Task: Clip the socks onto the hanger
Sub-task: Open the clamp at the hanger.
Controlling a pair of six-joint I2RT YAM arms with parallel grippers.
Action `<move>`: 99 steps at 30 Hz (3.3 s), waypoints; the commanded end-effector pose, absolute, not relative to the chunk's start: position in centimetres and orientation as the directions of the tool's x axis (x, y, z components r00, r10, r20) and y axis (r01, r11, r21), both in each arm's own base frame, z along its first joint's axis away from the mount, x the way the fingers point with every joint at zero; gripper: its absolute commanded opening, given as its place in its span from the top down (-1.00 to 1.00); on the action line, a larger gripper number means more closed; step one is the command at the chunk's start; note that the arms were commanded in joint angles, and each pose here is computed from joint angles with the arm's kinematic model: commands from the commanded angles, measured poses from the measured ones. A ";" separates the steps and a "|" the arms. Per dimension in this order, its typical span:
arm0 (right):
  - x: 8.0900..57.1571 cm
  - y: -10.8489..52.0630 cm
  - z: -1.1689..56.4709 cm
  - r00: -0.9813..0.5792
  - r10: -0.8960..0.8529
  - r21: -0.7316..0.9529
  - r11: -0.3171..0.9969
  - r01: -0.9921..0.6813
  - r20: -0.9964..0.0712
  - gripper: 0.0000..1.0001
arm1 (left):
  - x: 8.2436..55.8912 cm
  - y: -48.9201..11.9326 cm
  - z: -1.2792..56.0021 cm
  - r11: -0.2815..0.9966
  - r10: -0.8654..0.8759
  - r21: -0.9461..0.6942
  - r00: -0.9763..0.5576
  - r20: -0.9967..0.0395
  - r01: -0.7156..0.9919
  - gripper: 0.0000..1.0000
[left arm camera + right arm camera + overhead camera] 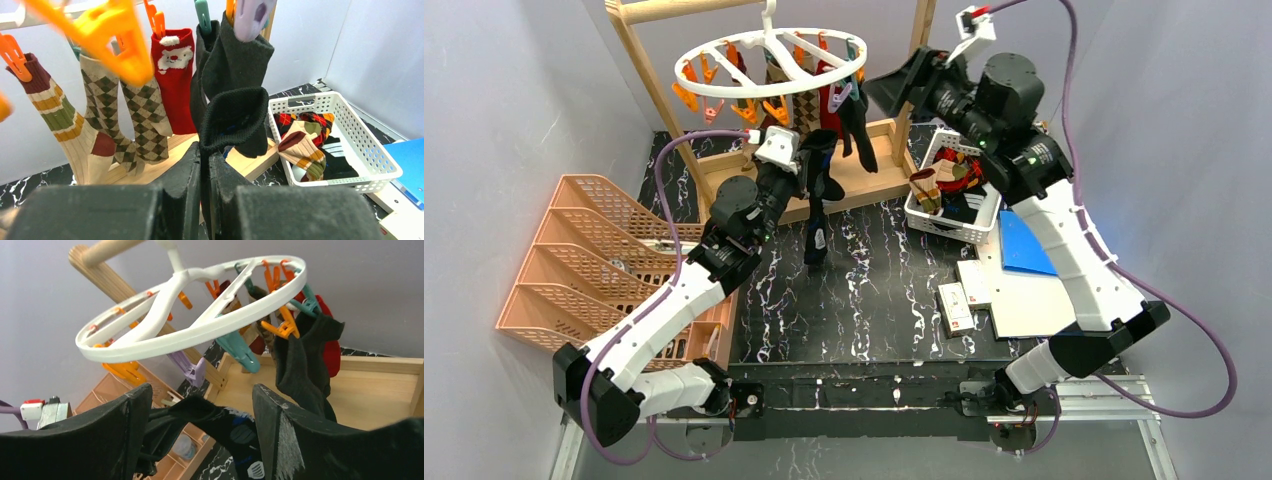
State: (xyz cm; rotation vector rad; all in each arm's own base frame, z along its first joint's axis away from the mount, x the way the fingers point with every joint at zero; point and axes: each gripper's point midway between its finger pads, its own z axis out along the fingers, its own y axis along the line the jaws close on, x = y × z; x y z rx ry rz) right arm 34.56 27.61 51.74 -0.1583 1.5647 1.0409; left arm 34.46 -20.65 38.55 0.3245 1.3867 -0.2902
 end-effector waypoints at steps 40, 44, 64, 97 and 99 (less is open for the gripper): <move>34.7 37.5 52.0 -0.231 0.371 0.431 0.667 -0.607 -0.899 -0.32 | 35.4 -20.5 43.3 0.936 -0.007 0.104 0.314 -0.949 0.335 1.00; 36.2 36.7 52.3 -0.199 0.383 0.425 0.702 -0.572 -0.902 -0.36 | 34.8 -19.9 42.8 0.939 0.002 0.107 0.305 -0.952 0.326 1.00; 34.2 32.4 51.7 -0.199 0.359 0.406 0.720 -0.562 -0.912 -0.56 | 34.2 -18.7 42.6 0.944 0.048 0.144 0.308 -0.950 0.296 1.00; 38.6 32.9 52.0 -0.130 0.302 0.321 0.761 -0.564 -0.944 -0.54 | 35.1 -19.7 44.6 0.942 0.045 0.154 0.344 -0.938 0.299 1.00; 39.1 33.0 51.9 -0.130 0.303 0.321 0.754 -0.573 -0.944 -0.54 | 35.1 -19.7 44.4 0.941 0.047 0.156 0.340 -0.939 0.299 1.00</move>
